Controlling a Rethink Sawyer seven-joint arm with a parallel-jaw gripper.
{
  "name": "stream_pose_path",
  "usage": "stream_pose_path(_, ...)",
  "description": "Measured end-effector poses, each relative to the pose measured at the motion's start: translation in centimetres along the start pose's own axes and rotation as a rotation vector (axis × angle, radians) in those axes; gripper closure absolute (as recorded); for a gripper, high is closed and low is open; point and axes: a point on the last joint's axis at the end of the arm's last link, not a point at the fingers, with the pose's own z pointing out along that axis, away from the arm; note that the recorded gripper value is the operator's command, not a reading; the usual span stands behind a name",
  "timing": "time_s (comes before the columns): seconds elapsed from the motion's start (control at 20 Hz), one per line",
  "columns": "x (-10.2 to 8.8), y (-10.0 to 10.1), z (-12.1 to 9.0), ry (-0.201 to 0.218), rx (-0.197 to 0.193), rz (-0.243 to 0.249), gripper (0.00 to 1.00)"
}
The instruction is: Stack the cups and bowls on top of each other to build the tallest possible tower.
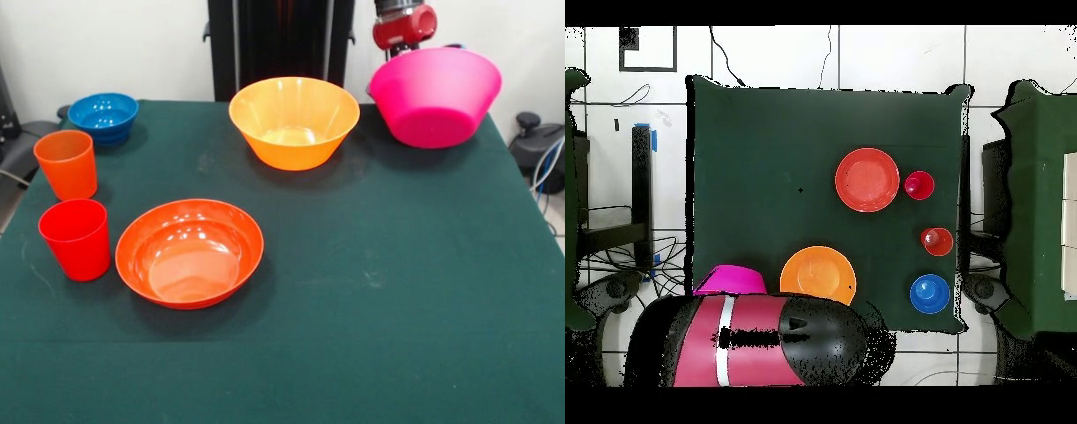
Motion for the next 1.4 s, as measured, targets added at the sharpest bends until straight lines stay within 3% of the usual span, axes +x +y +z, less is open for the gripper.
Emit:
stream_pose_path(0.5,-0.2,0.7,0.6,-0.009,-0.031,0.007,0.0)
stream_pose_path(0.55,-0.2,0.7,0.6,-0.01,-0.033,0.008,1.0)
stream_pose_path(1.05,-1.2,1.7,0.6,-0.064,-0.035,0.014,1.0)
stream_pose_path(1.3,-2.0,2.8,-0.5,-0.083,-0.051,0.016,1.0)
stream_pose_path(1.4,-3.1,3.8,-2.0,-0.094,-0.051,0.03,1.0)
